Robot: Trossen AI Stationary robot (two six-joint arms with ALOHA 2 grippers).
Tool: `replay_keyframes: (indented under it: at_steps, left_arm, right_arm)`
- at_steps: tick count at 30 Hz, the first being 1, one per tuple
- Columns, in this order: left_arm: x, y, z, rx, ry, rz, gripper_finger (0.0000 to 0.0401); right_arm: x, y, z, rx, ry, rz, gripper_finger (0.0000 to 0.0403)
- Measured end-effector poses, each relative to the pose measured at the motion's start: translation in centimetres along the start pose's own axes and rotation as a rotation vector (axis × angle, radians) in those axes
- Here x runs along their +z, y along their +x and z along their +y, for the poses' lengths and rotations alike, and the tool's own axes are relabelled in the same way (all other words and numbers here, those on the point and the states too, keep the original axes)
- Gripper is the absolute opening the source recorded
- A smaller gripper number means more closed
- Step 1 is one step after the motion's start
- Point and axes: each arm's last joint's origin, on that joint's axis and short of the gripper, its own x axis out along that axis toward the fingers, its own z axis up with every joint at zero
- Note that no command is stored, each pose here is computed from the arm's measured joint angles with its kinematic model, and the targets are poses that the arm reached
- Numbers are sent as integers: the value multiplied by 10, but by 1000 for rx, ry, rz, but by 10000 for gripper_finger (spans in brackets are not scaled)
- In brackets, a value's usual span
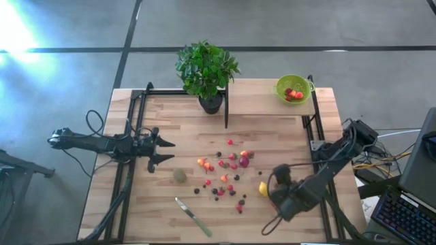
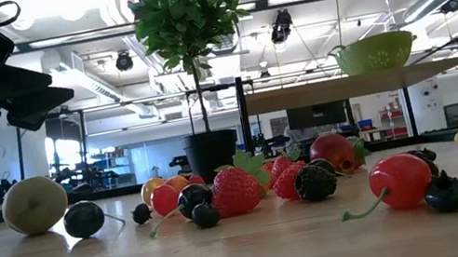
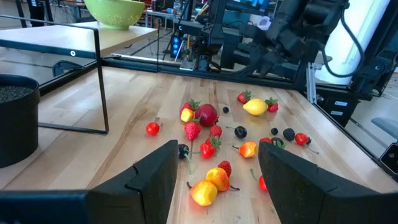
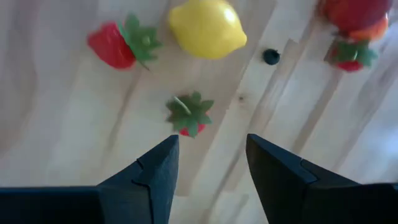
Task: Pick & Place Fruit
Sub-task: Put the strawberry into the green strainer bowl on the shelf
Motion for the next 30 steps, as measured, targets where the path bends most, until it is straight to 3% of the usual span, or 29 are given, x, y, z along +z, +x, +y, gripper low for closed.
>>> replay_keyframes:
  at_steps: [7,19,30]
  left_arm:
    - [0,0,0,0,0,0,229]
    - [0,0,0,0,0,1,229]
    - [0,0,0,0,0,0,229]
  right_arm:
    - [4,13,5,15,-143,-72,162]
    - [2,30,9,26,-152,-110,140]
    - [-1,40,12,39,-151,-130,183]
